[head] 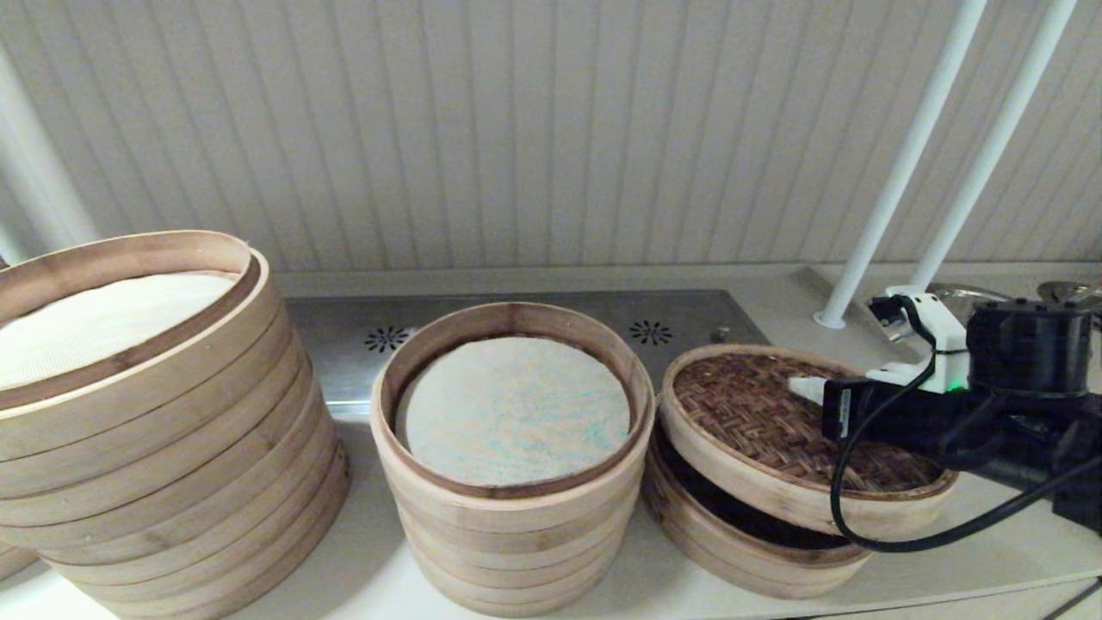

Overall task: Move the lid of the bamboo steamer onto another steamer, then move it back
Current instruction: Put the steamer

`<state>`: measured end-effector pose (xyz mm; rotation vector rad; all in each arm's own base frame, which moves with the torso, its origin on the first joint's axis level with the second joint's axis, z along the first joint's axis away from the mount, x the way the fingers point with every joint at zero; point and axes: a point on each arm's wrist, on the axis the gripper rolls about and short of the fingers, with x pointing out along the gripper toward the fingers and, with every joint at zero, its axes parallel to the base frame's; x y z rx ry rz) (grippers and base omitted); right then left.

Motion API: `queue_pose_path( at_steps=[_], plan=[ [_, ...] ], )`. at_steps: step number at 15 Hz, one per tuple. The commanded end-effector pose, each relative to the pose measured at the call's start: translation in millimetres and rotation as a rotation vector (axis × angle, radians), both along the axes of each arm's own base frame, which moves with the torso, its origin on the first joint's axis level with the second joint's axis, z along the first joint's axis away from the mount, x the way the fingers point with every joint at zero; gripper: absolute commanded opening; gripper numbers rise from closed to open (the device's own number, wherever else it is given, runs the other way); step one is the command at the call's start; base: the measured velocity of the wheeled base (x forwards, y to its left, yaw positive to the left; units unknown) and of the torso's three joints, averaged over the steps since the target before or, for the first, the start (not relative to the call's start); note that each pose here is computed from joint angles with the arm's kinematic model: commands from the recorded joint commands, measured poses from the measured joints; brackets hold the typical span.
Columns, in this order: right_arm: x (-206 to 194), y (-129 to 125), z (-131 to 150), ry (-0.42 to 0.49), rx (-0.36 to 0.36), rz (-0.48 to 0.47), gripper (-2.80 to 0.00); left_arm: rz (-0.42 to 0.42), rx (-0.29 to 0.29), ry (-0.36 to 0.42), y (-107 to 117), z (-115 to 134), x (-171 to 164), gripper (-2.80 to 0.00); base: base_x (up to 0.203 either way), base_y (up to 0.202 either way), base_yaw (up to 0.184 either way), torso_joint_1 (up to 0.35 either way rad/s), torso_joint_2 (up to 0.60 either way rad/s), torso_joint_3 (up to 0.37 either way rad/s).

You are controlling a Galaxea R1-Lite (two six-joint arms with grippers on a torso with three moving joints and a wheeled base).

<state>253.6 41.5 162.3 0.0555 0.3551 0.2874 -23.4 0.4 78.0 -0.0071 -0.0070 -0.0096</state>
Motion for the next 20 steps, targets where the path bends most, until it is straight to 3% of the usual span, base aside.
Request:
queue_pose_path(
  at_steps=[1, 17, 20],
  plan=[
    [7, 1, -11, 0.025, -0.003, 0.001, -2.80, -0.001, -0.001, -0.001, 0, 0, 0, -2.80, 0.000, 0.000, 0.000, 0.000, 0.00, 0.000],
    [4, 4, -46, 0.089, -0.014, 0.016, -2.80, 0.000, -0.001, 0.001, 0, 0, 0, -2.80, 0.000, 0.000, 0.000, 0.000, 0.00, 0.000],
    [10, 6, -47, 0.054, -0.008, 0.015, -2.80, 0.000, -0.002, -0.001, 0, 0, 0, -2.80, 0.000, 0.000, 0.000, 0.000, 0.00, 0.000]
  ],
)
